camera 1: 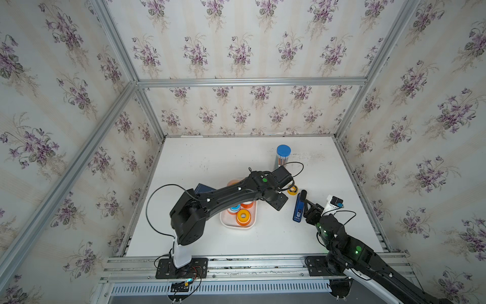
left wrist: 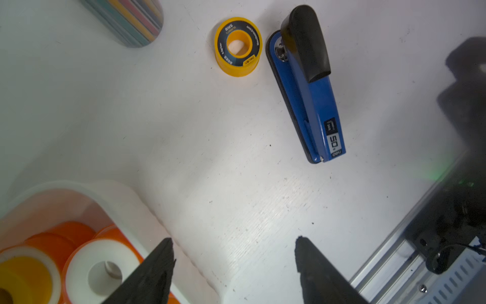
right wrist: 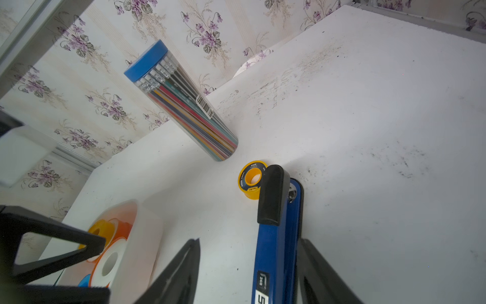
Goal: Put the sealing tape into the storage box
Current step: Pick up the sealing tape at the center of the board.
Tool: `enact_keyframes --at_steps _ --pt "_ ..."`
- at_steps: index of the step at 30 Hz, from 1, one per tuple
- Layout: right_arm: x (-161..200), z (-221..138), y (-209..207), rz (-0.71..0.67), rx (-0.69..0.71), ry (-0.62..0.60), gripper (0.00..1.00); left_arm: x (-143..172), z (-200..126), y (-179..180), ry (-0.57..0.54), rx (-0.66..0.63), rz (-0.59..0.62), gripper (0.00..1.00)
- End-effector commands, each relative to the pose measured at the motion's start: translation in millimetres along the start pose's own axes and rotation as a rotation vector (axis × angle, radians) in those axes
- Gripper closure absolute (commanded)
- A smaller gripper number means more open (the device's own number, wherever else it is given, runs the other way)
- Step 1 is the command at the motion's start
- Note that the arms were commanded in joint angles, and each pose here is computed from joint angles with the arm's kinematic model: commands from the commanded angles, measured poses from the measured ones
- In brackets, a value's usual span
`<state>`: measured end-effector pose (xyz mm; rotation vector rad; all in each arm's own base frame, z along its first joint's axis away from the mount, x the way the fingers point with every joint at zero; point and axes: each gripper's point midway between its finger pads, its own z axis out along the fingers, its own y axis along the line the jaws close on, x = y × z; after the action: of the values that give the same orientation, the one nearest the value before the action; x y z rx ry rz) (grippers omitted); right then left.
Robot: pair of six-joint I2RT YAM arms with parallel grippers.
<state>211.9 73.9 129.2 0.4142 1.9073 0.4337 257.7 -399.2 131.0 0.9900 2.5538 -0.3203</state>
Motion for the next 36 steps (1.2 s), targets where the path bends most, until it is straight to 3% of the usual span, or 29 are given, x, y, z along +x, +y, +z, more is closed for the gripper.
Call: enact_keyframes --at_steps 1,17,36 --pt "1 1 -4 0.005 0.025 0.001 0.37 -13 22 -2 0.021 -0.023 -0.001 0.28" --pt "1 1 -3 0.006 0.017 -0.002 0.37 -48 105 4 0.048 -0.085 -0.014 0.38" --pt "2 2 -2 0.0 0.015 0.003 0.36 -72 149 2 -0.022 -0.065 -0.005 0.29"
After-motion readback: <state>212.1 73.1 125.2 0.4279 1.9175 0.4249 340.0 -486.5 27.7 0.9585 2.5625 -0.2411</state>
